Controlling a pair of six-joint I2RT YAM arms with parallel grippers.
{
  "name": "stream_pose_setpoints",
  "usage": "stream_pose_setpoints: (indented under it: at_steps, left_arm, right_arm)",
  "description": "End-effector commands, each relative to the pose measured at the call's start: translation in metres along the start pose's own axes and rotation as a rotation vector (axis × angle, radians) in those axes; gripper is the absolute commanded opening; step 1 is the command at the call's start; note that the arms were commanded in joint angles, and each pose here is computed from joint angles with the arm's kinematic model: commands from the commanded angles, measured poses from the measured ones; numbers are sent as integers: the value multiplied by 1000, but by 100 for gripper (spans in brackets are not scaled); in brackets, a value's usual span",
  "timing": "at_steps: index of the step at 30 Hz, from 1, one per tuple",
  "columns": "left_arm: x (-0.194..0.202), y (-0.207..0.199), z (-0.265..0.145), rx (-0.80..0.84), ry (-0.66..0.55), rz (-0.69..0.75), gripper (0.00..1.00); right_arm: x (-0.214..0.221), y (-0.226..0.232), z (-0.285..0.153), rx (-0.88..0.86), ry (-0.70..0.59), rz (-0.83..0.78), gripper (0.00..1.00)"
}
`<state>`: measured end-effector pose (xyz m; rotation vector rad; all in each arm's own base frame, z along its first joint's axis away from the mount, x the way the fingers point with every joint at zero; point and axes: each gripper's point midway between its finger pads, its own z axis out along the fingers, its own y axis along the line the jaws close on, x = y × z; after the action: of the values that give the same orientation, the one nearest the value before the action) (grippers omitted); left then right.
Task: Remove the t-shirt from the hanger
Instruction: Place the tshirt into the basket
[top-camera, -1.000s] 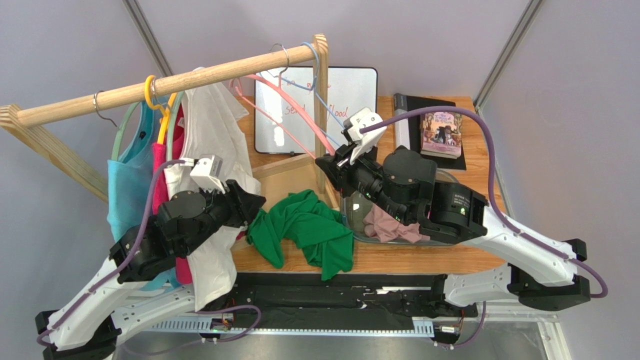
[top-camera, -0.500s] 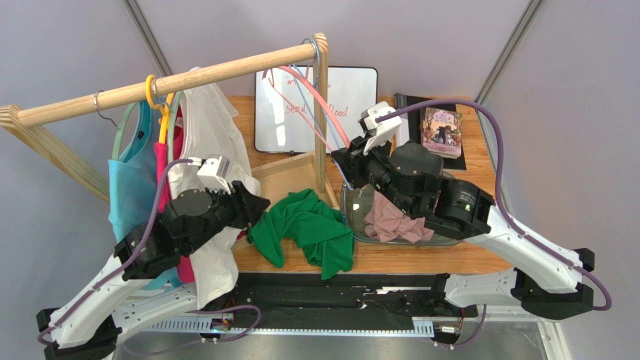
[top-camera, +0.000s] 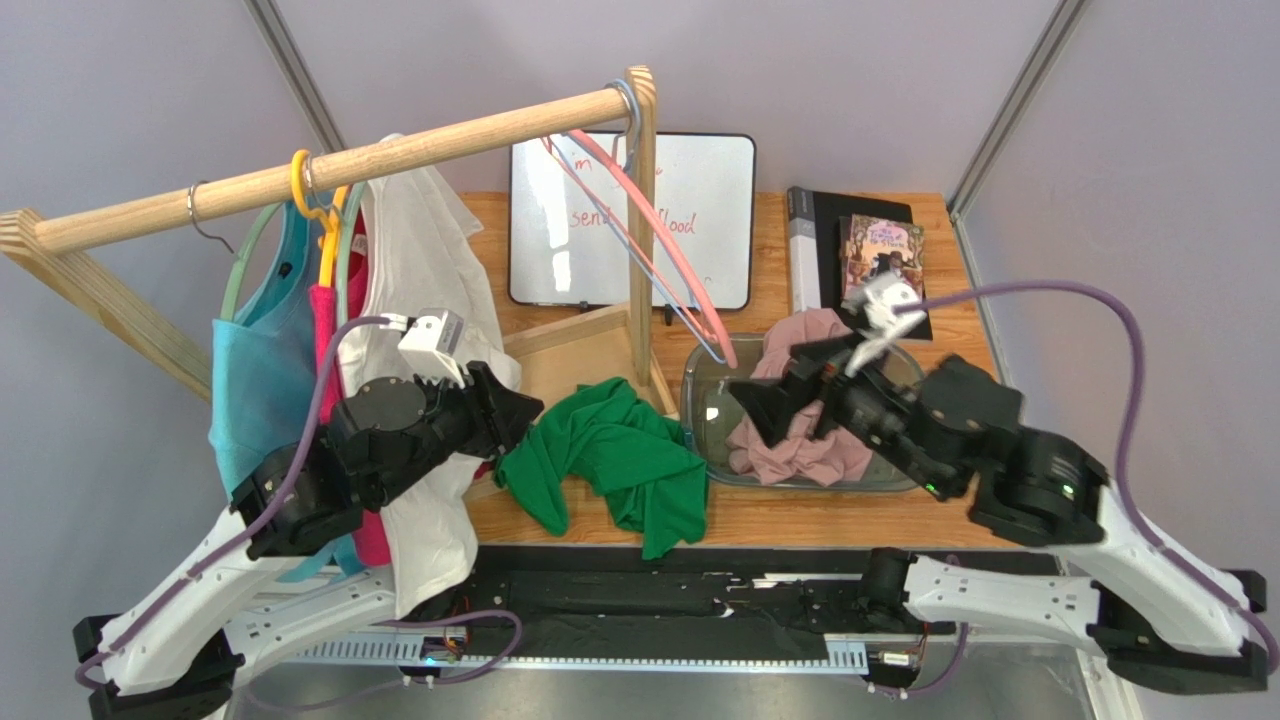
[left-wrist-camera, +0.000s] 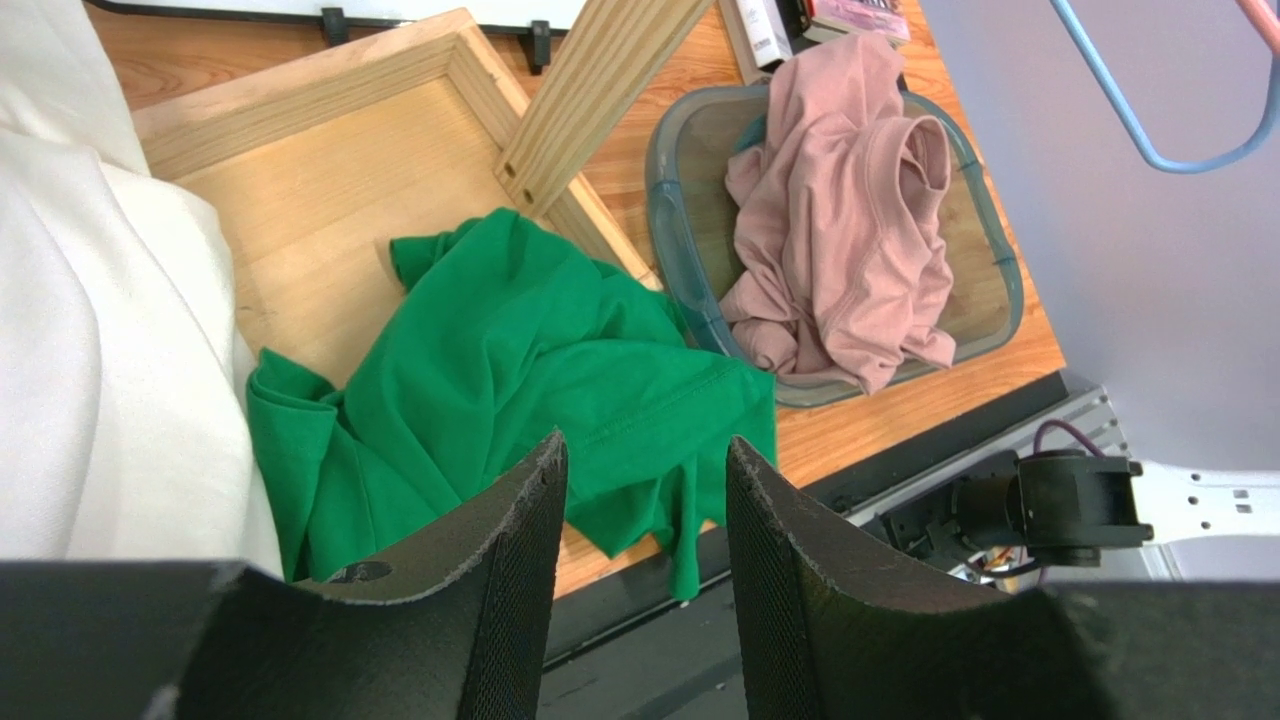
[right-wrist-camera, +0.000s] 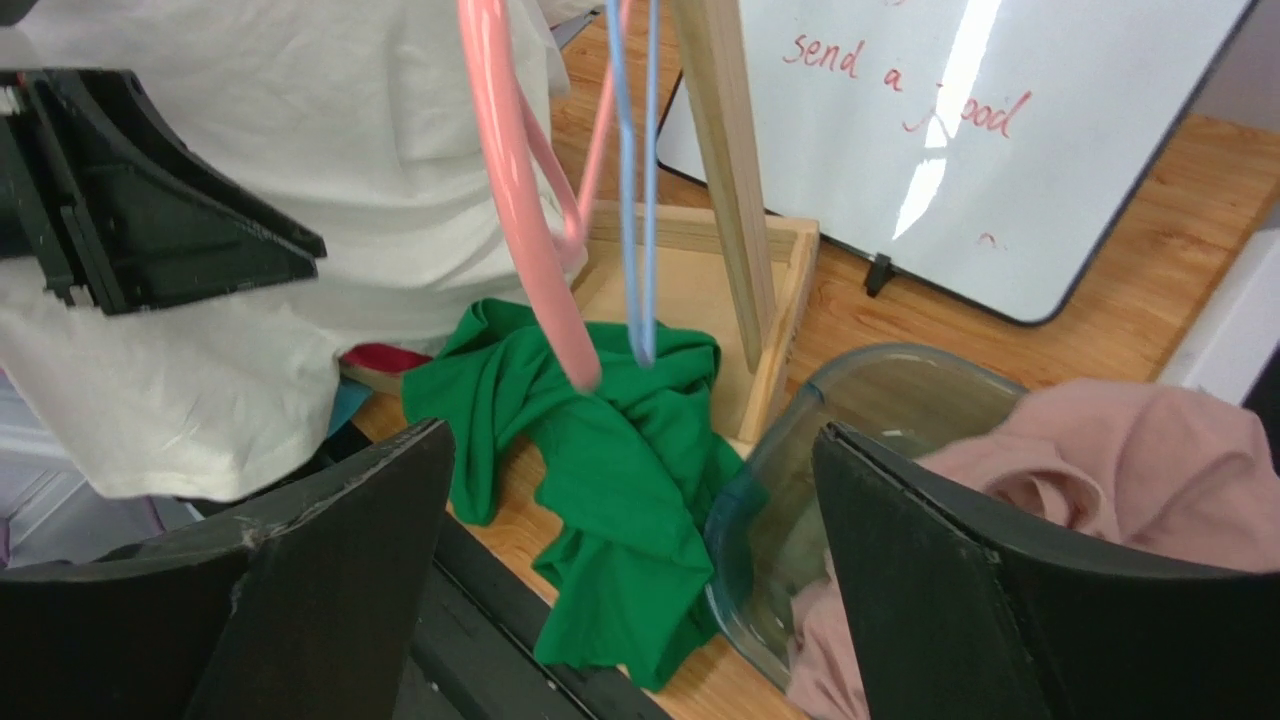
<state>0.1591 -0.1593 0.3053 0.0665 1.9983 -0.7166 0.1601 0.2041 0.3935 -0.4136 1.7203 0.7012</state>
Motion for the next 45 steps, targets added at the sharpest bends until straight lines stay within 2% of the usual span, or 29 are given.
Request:
stream_pose_setpoints:
  at_steps: [1, 2, 3, 8, 15, 19, 31, 34, 35, 37, 38, 39, 40, 42, 45]
  left_arm:
    - [-12, -12, -3, 49, -27, -6, 49]
    - [-13, -14, -3, 56, -27, -7, 49]
    - [-14, -16, -3, 64, -32, -12, 49]
    - [-9, -23, 3, 92, -14, -19, 49]
    - [21, -17, 20, 57, 90, -14, 50]
    - [28, -18, 25, 68, 100, -25, 50]
    - [28, -14, 22, 62, 93, -21, 50]
    - [27, -13, 20, 62, 83, -25, 50]
    - [27, -13, 20, 62, 83, -23, 50]
    - [27, -13, 20, 63, 84, -22, 50]
    - [27, -13, 20, 63, 84, -23, 50]
    - [27, -13, 20, 64, 85, -23, 50]
    - [28, -13, 20, 63, 86, -23, 50]
    - [26, -13, 19, 66, 80, -26, 50]
    - [23, -16, 17, 77, 76, -26, 50]
  right_arm:
    - [52, -19, -27, -18, 56, 74, 97]
    - [62, -20, -29, -31, 52, 95, 99]
    - [96, -19, -19, -41, 116, 93, 99]
    - [148, 9, 19, -148, 138, 217, 99]
    - [205, 34, 77, -192, 260, 143, 99]
    - [219, 48, 93, -230, 260, 84, 100]
    - [286, 25, 124, 49, 275, -153, 100]
    - [300, 13, 124, 127, 267, -178, 87]
    - [302, 9, 123, 148, 256, -178, 71]
    - [306, 7, 124, 146, 240, -167, 55]
    - [306, 5, 124, 152, 230, -161, 39]
    - [304, 5, 125, 153, 215, -151, 33]
    - [303, 5, 124, 158, 210, -150, 20]
    - [300, 6, 122, 163, 223, -154, 1]
    - [273, 15, 113, 138, 198, -113, 0]
